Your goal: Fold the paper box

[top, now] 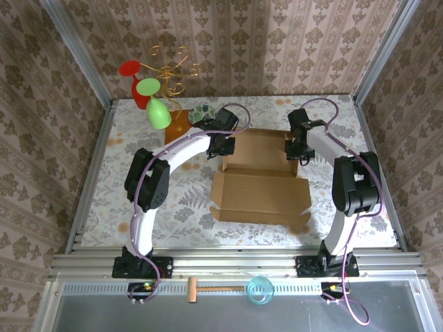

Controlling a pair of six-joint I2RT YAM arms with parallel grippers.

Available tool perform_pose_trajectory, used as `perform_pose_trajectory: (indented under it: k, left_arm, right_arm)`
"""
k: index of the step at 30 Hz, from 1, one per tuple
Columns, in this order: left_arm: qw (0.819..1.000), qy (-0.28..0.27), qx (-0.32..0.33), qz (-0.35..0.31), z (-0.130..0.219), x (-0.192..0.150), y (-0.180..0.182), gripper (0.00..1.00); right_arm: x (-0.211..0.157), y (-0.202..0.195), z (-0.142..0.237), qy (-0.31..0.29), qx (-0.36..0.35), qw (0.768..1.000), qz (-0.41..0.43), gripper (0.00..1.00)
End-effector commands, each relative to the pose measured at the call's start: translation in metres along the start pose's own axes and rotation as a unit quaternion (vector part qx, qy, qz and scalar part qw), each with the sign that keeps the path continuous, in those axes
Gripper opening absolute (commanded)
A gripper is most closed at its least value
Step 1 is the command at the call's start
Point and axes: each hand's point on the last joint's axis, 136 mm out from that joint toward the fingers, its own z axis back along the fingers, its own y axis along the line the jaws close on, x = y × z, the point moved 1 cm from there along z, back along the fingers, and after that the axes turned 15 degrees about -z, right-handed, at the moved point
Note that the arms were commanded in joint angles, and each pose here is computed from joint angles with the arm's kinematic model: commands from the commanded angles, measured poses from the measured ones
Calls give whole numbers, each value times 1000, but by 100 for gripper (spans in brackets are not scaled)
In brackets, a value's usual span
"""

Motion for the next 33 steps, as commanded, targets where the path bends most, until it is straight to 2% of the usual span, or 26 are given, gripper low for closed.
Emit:
perform_pose_trajectory:
  k: [1, 2, 6, 9, 11, 13, 15, 24, 30, 33]
  left_arm:
    - [1000, -26, -2, 4, 23, 16, -4, 0]
    - [1000, -25, -1, 4, 21, 15, -3, 0]
    - [1000, -24, -1, 4, 21, 15, -3, 0]
    - [1000, -24, -1, 3, 21, 16, -4, 0]
    - [1000, -22, -2, 1, 20, 15, -4, 0]
    - [1000, -23, -1, 1, 20, 16, -3, 0]
    - [1000, -23, -2, 0, 20, 17, -3, 0]
    - [1000, -20, -2, 0, 19, 17, -1, 0]
    - [1000, -22, -3, 1, 18, 20, -1, 0]
    - [1000, -22, -3, 1, 18, 22, -1, 0]
  right_arm:
    - [12, 1, -3, -17, -13, 1000, -13, 22]
    - [13, 0, -5, -16, -18, 1000, -16, 17]
    - [11, -4, -10, -16, -40, 999, -14, 10]
    - [7, -13, -12, -16, -70, 997, -10, 9]
    - [5, -18, -13, -20, -88, 996, -13, 12]
    - [4, -18, -13, -21, -85, 996, -18, 20]
    - [3, -17, -14, -20, -82, 996, -22, 24]
    - [5, -11, -22, -10, -74, 997, -29, 22]
    - [1, -20, -21, -14, -100, 994, -48, 0]
    - [1, -24, -15, -21, -114, 991, -59, 0]
